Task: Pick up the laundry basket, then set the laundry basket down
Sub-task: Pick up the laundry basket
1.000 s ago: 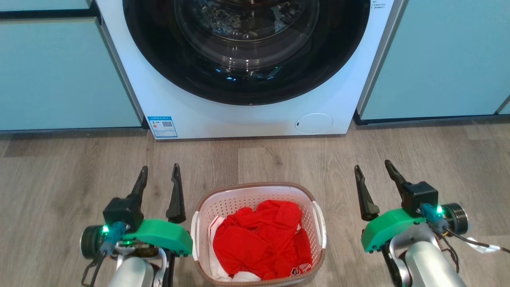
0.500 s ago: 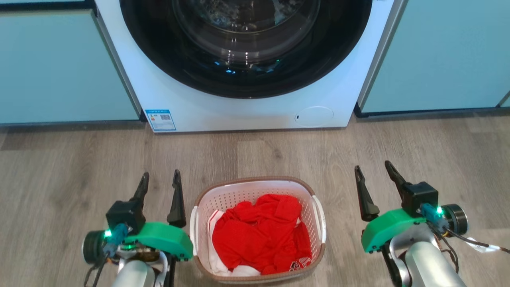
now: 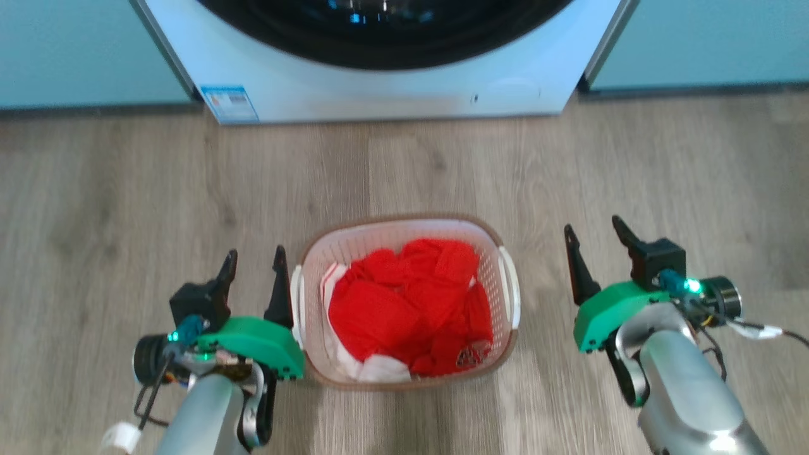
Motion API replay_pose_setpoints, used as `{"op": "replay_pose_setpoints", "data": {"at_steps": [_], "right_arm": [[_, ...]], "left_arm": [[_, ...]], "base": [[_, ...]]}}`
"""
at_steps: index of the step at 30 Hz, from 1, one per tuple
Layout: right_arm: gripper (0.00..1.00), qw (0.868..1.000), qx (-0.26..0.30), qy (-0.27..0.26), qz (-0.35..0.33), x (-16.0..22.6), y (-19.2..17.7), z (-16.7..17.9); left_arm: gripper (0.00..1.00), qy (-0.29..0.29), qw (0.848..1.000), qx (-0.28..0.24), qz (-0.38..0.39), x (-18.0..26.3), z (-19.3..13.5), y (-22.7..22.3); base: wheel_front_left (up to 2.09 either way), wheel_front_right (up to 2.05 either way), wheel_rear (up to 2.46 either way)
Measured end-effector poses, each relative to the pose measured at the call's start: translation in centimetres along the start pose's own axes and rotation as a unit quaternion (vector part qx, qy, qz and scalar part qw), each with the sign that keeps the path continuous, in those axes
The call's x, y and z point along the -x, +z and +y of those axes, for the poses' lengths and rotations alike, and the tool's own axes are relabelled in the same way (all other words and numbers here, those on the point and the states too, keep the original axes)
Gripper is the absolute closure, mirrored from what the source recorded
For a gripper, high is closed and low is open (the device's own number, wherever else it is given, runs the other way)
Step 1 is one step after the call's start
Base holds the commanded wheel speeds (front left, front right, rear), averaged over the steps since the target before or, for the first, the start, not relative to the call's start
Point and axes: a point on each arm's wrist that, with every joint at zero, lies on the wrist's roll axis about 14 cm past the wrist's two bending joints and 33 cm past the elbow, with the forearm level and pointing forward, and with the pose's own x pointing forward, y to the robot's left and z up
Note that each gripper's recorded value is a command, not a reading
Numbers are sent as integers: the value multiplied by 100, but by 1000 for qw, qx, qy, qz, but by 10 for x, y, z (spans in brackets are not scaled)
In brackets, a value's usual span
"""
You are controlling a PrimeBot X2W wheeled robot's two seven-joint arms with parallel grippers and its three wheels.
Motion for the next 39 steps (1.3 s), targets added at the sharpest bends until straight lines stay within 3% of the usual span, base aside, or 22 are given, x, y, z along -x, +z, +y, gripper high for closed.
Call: {"op": "replay_pose_setpoints", "data": {"at_steps": [7, 12, 20, 39], "right_arm": [[0, 999, -7, 1, 52, -29, -36, -8], [0, 994, -32, 4, 104, -51, -74, -10], [0, 970, -44, 25, 237, -57, -156, -4], [0, 919, -94, 58, 378, -71, -236, 20]], "left_arm": [[0, 2, 998, -2, 58, -29, 9, -38], [0, -7, 989, -2, 151, -40, 14, -98], [0, -19, 968, -1, 251, -56, 20, -162], [0, -43, 918, -9, 394, -65, 36, -238]], "base": [[0, 0, 0], [0, 0, 0], [0, 0, 0], [0, 0, 0]]}}
